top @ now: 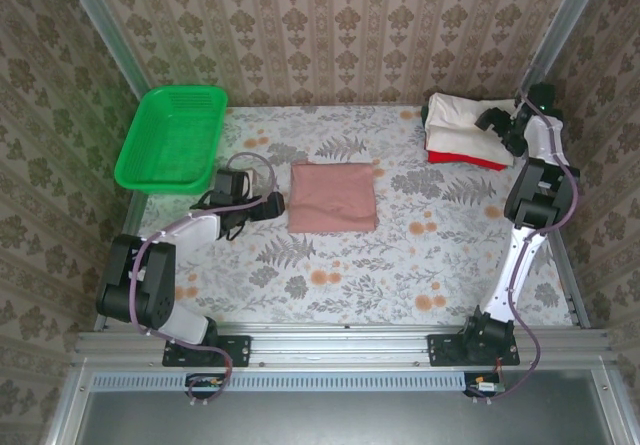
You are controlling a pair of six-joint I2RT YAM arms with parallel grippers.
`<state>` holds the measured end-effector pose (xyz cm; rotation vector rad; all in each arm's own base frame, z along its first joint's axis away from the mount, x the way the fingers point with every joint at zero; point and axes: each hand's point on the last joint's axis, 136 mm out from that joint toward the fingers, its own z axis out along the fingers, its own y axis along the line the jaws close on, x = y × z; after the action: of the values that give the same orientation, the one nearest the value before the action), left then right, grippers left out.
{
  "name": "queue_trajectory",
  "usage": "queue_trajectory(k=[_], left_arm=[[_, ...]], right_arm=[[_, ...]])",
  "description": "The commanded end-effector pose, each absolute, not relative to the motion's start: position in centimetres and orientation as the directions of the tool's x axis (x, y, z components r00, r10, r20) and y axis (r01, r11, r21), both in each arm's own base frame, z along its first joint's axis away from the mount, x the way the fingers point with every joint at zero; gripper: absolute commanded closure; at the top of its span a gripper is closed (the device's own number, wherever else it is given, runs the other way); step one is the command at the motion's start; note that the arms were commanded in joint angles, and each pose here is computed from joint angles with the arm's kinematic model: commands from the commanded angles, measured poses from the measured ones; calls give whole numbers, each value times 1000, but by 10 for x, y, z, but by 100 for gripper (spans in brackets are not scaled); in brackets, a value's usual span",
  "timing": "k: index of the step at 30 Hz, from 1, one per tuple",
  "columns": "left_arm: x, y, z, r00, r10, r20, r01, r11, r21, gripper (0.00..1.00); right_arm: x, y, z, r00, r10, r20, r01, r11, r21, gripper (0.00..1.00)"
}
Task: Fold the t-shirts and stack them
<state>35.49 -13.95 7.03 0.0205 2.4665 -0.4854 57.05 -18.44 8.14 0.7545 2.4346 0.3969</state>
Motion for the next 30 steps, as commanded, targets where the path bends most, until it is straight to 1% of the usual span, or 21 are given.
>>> queue_trajectory(k=[1, 7, 14, 18, 20, 25, 27, 30], left_arm=[[361, -148, 77, -803, -80, -591, 163, 924, -347, 0], [362, -149, 77, -806, -86, -586, 164, 918, -360, 0], [362, -148, 73, -812, -94, -575, 158, 914, -373, 0], [362, -148, 72, -816, -98, -569, 159, 910, -384, 0], [361, -148, 71, -819, -98, -565, 160, 907, -389, 0], [362, -147, 71, -818, -102, -565, 159, 905, -395, 0], [362, -147, 72, -819, -106, -564, 160, 902, -401, 0], [361, -149, 73, -822, -105, -560, 167, 895, -414, 0]], right_arm=[[576, -125, 83, -798, 462, -388, 214, 818, 534, 3], [566, -64, 81, -889, 252, -382, 54, 886, 460, 4], [558, -12, 78, -927, 110, -358, -52, 909, 413, 7], [551, 3, 68, -944, 39, -327, -83, 932, 353, 9], [546, 9, 66, -951, 23, -308, -96, 926, 364, 10], [519, 33, 61, -963, -127, -240, -204, 921, 333, 9], [509, 38, 65, -966, -140, -216, -210, 914, 348, 9], [504, 39, 82, -965, -125, -229, -201, 916, 346, 10]])
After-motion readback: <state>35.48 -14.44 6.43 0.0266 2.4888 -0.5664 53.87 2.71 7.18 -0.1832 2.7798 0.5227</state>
